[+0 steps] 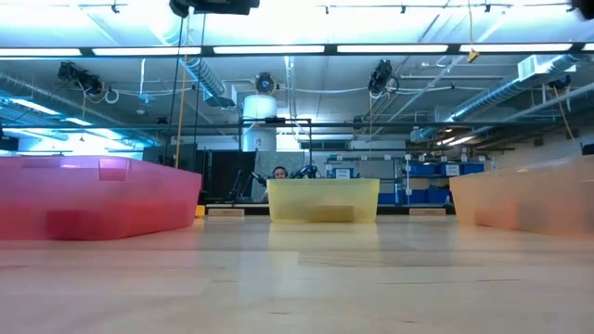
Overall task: Sort blocks by size
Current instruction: Put the 3 stud green game piece into the pink bin
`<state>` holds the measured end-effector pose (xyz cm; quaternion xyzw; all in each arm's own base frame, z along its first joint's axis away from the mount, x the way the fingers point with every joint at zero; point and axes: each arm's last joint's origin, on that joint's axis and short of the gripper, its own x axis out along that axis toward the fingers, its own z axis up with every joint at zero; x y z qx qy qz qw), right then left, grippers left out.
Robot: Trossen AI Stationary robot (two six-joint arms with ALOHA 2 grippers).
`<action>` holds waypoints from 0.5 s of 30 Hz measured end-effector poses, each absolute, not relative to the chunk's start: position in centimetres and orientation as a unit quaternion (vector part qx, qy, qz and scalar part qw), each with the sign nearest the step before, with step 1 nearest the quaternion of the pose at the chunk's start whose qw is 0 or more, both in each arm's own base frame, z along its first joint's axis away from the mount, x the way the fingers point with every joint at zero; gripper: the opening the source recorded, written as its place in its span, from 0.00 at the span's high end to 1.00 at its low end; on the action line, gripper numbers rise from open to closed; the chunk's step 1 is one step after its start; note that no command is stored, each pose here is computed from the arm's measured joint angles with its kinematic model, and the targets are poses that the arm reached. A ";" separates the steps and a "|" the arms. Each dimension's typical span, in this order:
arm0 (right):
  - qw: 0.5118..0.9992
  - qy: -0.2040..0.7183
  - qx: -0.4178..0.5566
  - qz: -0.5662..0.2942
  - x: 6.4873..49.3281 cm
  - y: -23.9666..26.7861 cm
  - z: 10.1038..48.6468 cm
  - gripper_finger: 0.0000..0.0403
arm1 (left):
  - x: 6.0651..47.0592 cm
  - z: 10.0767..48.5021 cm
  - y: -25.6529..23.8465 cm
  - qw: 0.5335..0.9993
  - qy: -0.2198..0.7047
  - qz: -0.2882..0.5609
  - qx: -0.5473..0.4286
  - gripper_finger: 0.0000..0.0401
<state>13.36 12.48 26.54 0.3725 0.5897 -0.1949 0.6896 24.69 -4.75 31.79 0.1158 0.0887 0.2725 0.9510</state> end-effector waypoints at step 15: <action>0.708 0.660 0.224 -0.114 11.7 21.6 20.7 0.40 | 25.9 30.4 -5.3 0.955 0.104 0.263 0.093 0.52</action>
